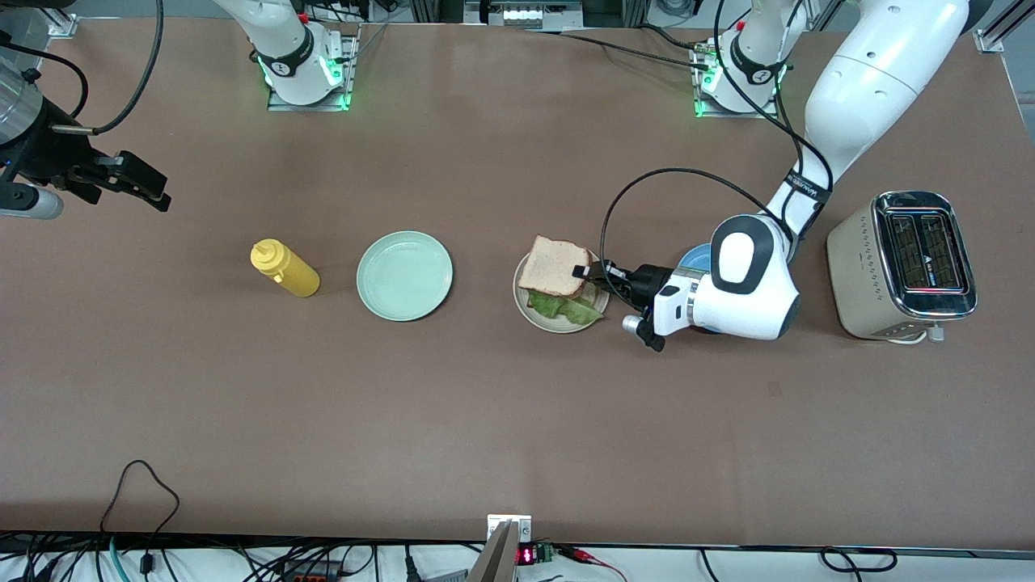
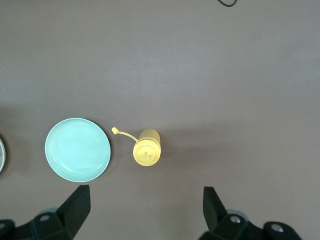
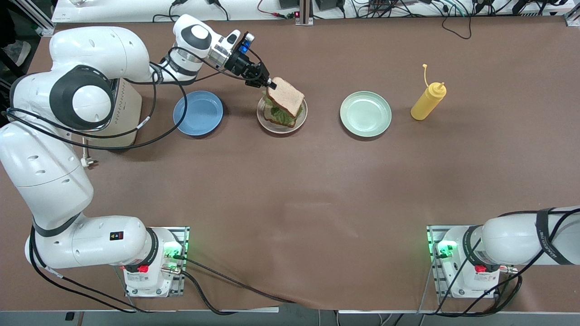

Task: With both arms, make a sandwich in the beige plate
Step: 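Lower the toast onto the lettuce and open the left gripper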

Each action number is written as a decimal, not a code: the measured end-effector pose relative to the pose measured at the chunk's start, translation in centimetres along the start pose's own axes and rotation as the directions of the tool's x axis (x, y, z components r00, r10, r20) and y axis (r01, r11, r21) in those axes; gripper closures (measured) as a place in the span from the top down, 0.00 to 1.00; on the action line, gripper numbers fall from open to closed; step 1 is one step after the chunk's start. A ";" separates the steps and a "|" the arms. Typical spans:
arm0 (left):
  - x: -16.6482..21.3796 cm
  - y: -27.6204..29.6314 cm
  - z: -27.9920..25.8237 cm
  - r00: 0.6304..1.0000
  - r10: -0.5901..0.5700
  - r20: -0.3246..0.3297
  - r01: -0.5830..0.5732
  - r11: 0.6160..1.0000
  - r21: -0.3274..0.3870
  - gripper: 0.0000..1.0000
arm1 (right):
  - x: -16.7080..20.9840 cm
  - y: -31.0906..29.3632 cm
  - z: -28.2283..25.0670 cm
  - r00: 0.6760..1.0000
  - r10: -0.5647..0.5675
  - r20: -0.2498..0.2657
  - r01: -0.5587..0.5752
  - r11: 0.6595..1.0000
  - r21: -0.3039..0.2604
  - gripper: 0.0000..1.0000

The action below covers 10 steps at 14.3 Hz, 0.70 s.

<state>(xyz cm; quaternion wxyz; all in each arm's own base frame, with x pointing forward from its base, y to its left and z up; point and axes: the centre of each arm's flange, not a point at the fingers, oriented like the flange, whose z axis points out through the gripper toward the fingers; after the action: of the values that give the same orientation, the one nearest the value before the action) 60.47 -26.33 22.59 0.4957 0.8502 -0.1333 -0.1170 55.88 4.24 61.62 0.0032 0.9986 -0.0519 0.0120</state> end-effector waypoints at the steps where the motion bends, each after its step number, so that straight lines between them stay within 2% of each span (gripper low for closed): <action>1: 0.0 -0.7 0.2 1.000 0.022 -0.008 -0.022 1.000 -0.002 0.09 | 0.0 0.0 0.0 1.000 0.000 0.000 0.000 1.000 0.000 1.00; 7: -0.3 -4.0 1.9 0.994 0.102 -0.038 -0.105 0.992 -0.074 0.09 | 0.0 0.0 0.0 1.000 0.000 0.000 0.000 1.000 0.000 1.00; 10: -0.5 -5.5 2.2 0.992 0.119 -0.049 -0.123 0.989 -0.087 0.09 | 0.0 0.0 0.0 1.000 0.000 -0.001 0.000 1.000 0.000 1.00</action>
<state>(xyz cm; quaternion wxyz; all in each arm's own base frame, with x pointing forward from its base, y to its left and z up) 59.89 -25.36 16.71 0.5423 0.8197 -0.1686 -0.0740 55.88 4.24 61.64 0.0032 0.9986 -0.0519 0.0123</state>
